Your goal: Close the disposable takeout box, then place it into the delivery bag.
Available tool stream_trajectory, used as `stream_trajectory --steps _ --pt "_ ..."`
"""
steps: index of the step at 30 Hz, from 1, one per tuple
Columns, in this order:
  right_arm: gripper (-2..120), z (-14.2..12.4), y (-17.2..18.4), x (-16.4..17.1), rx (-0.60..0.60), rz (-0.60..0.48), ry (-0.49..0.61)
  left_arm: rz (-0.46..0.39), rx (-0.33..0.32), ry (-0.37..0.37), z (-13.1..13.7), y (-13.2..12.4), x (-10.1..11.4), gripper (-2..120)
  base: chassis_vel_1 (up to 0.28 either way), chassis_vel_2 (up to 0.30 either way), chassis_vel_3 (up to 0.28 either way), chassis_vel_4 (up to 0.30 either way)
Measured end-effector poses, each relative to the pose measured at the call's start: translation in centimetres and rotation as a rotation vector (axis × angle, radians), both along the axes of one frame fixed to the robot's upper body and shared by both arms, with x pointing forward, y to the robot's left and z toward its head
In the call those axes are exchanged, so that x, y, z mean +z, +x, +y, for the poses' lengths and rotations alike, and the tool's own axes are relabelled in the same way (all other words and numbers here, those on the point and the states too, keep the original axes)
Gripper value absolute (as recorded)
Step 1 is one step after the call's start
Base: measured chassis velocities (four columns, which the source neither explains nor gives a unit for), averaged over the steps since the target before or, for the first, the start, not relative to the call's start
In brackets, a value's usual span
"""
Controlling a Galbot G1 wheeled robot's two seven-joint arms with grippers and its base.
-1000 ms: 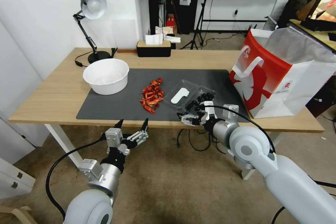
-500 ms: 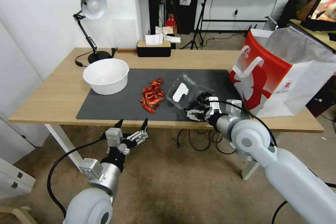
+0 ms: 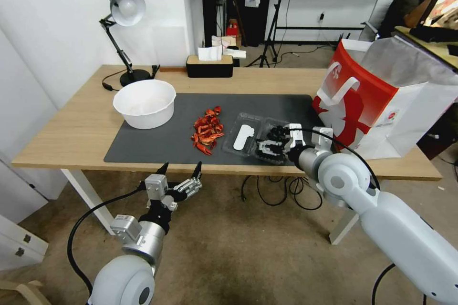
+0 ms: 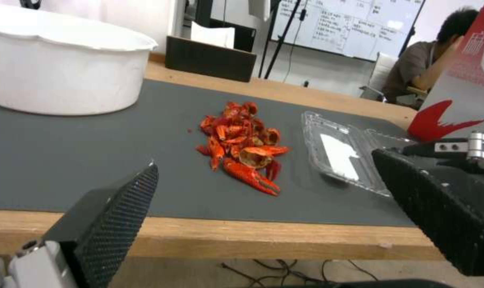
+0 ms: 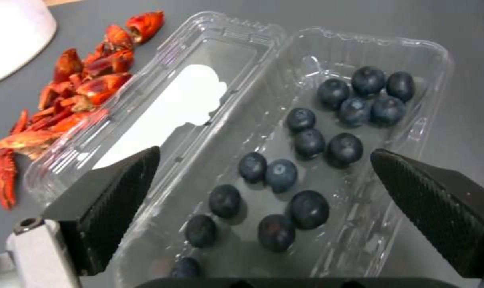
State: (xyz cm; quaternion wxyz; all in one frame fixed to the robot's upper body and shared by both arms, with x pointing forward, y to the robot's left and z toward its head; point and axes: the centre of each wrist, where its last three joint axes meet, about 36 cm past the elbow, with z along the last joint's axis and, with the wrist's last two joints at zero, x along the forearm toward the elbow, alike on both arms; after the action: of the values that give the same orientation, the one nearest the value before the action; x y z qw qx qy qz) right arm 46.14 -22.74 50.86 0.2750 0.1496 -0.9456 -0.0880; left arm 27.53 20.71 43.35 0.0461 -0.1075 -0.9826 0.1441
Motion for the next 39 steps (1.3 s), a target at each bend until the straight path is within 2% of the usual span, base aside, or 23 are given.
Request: stream_trajectory --steps 9,13,19,27,39 --pt "100 -0.2 0.0 0.9 0.043 -0.092 0.122 0.0 0.005 0.003 0.2 0.0 -0.1 100 0.0 0.0 0.0 0.0" --pt "100 0.4 -2.0 1.4 0.097 -0.104 0.164 0.001 0.007 0.001 0.1 0.0 -0.1 100 0.0 0.0 0.0 0.0" --pt "100 0.2 -6.9 0.8 0.178 -0.038 0.258 -0.002 0.009 0.004 0.2 -0.1 0.0 100 0.0 0.0 0.0 0.0" --pt "100 -0.7 -10.3 -1.6 0.197 0.032 0.255 -0.007 0.005 0.003 0.1 -0.2 0.2 100 0.0 0.0 0.0 0.0" --pt "100 -0.4 -10.2 -2.6 0.167 0.041 0.249 -0.015 0.006 -0.001 0.1 -0.5 0.2 100 0.0 0.0 0.0 0.0"
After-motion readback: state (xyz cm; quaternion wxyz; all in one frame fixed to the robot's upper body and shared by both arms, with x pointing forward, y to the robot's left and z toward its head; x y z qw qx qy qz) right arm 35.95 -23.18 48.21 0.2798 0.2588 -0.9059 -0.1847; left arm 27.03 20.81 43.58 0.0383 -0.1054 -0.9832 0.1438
